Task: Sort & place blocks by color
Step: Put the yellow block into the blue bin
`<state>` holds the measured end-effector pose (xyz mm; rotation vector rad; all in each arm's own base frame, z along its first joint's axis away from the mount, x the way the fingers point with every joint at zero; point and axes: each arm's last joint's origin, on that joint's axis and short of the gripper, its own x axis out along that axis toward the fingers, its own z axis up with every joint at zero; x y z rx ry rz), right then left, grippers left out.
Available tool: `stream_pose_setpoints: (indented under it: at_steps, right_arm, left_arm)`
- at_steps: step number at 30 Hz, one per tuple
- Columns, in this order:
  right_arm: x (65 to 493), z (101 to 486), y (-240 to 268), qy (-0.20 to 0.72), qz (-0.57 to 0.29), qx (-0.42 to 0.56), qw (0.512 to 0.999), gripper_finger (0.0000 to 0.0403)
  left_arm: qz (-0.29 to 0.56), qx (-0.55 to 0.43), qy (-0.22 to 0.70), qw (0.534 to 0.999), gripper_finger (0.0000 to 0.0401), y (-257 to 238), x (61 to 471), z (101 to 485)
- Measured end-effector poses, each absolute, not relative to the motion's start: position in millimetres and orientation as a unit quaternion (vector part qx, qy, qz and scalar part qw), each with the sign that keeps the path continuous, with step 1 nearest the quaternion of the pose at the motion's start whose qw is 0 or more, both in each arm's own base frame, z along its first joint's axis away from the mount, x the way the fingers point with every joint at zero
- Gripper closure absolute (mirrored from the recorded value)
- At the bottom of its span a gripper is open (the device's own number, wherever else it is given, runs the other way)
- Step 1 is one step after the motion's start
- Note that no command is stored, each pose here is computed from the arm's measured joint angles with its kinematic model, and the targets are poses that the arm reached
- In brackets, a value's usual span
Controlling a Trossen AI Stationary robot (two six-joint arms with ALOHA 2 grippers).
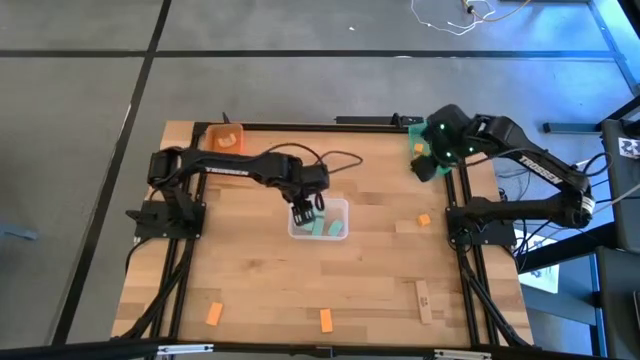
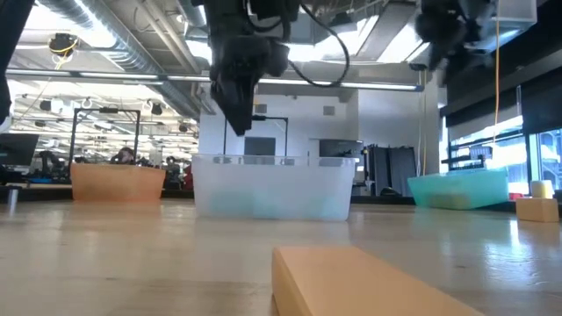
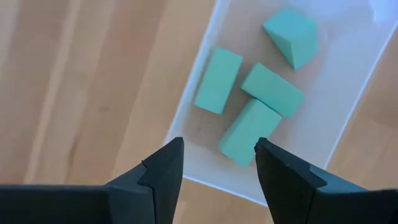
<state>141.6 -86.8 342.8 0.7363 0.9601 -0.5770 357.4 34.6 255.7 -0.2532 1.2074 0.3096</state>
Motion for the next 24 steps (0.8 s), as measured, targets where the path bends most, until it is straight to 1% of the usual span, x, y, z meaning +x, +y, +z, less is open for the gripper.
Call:
stream_pose_setpoints:
  at_steps: [4, 6, 10, 15, 18, 21, 22, 24]
  right_arm:
    - [129, 334, -76, 0.499, -0.357, 0.392, 0.686, 0.0155]
    - [125, 327, -72, 0.517, -0.378, 0.412, 0.647, 0.0155]
    - [125, 305, -68, 0.549, -0.371, 0.435, 0.609, 0.0155]
    - [120, 267, -62, 0.604, -0.349, 0.457, 0.551, 0.0155]
    - [118, 243, -60, 0.619, -0.347, 0.457, 0.537, 0.0155]
    - [122, 223, -58, 0.617, -0.316, 0.469, 0.547, 0.0155]
    - [124, 224, -58, 0.625, -0.318, 0.466, 0.54, 0.0156]
    - [129, 228, -58, 0.62, -0.315, 0.449, 0.561, 0.016]
  left_arm:
    - [0.154, -0.124, 0.541, 0.818, 0.0214, 41, 350, 271]
    - [0.161, -0.117, 0.536, 0.82, 0.0214, 45, 347, 276]
    - [0.156, -0.102, 0.524, 0.831, 0.0214, 49, 340, 287]
    - [0.156, -0.099, 0.514, 0.838, 0.0213, 52, 336, 293]
    - [0.157, -0.099, 0.511, 0.839, 0.0213, 53, 336, 295]
    - [0.157, -0.099, 0.512, 0.839, 0.0213, 54, 335, 295]
    - [0.158, -0.1, 0.512, 0.839, 0.0213, 55, 335, 295]
    - [0.159, -0.101, 0.512, 0.838, 0.0213, 56, 335, 295]
